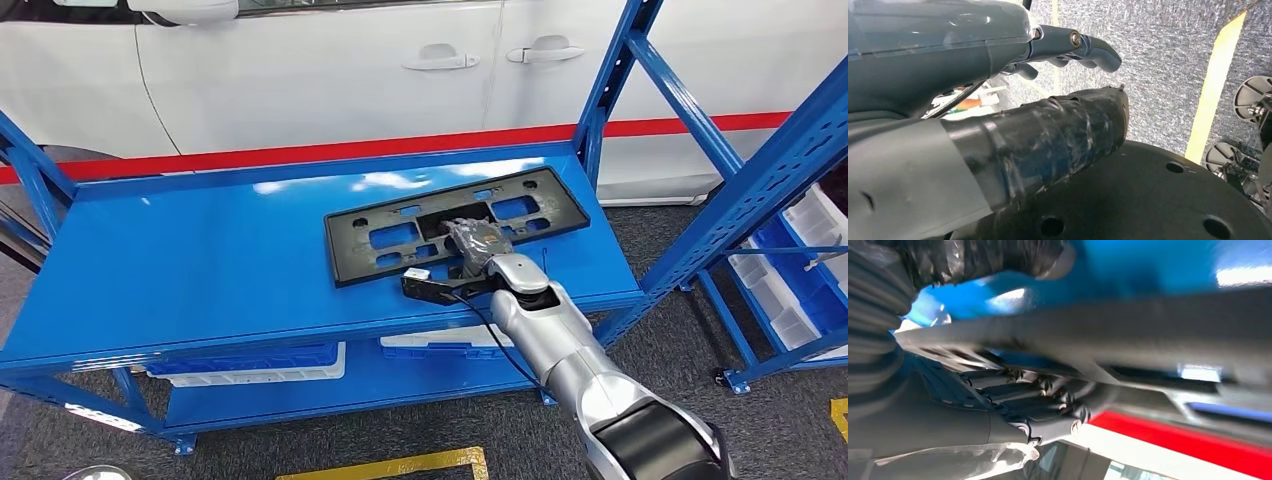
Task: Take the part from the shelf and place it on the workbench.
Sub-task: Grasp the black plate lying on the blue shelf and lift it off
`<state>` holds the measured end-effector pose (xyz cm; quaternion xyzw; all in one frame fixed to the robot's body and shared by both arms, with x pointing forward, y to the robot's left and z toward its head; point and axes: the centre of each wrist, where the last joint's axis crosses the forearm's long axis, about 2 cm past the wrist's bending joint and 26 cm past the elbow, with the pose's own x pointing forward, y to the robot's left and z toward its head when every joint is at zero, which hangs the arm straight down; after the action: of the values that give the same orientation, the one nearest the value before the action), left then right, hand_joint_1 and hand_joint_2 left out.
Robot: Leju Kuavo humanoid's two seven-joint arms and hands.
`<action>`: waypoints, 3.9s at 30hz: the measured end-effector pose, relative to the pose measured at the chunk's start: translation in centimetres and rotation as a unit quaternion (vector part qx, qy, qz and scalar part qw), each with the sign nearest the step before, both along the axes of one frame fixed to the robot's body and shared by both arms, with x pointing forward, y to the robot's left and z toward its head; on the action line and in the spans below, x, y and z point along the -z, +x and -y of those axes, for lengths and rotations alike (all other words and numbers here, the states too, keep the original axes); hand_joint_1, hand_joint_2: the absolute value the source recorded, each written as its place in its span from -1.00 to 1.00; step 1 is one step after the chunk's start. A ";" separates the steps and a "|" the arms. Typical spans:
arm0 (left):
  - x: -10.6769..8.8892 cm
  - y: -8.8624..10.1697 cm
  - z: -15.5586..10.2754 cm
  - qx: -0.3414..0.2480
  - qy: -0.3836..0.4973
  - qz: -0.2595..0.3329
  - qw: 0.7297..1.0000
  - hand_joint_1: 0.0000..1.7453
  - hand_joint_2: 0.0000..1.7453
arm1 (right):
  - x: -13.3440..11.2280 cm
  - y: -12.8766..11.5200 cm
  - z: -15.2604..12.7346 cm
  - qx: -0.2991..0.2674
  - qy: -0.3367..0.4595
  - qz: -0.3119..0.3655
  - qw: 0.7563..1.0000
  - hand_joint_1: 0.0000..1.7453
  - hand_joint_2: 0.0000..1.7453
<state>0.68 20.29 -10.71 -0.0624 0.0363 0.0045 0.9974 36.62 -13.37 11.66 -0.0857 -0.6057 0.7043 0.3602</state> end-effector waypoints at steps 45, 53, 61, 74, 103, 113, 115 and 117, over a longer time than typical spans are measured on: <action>-0.3 -0.1 1.4 0.021 0.016 0.046 0.999 -1.00 1.00 | -12.8 -4.2 -3.8 -0.101 0.274 0.104 0.951 1.00 1.00; -0.3 -0.2 1.5 0.047 0.017 0.044 0.998 -1.00 1.00 | -14.1 -5.3 1.1 -0.098 0.299 0.168 0.934 1.00 1.00; -0.3 0.0 1.5 0.046 0.011 0.037 0.998 -1.00 1.00 | -14.3 -6.4 1.8 -0.135 0.322 0.145 0.926 1.00 1.00; -0.2 -0.1 1.2 0.039 0.008 0.033 0.999 -1.00 1.00 | -16.6 -7.8 -2.2 -0.194 0.419 0.002 0.887 1.00 1.00; -0.1 -0.2 0.6 0.105 0.004 0.040 0.994 -1.00 1.00 | -14.5 -9.8 -1.2 -0.211 0.347 0.020 0.913 1.00 1.00; 0.0 0.0 0.0 0.093 0.019 0.061 0.994 -1.00 1.00 | -15.8 -9.9 -4.5 -0.180 0.361 0.023 0.915 1.00 1.00; 0.0 0.1 0.1 0.094 0.018 0.063 0.993 -1.00 1.00 | -15.9 -9.7 -4.5 -0.175 0.359 0.031 0.916 1.00 1.00; 0.0 0.0 0.1 0.095 0.016 0.063 0.993 -1.00 1.00 | -15.9 -9.5 -4.5 -0.169 0.356 0.038 0.918 1.00 1.00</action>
<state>0.71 20.19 -10.68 -0.0432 -0.0208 -0.0941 0.9944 27.10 -8.84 27.60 0.1252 -0.8350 0.4889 0.2191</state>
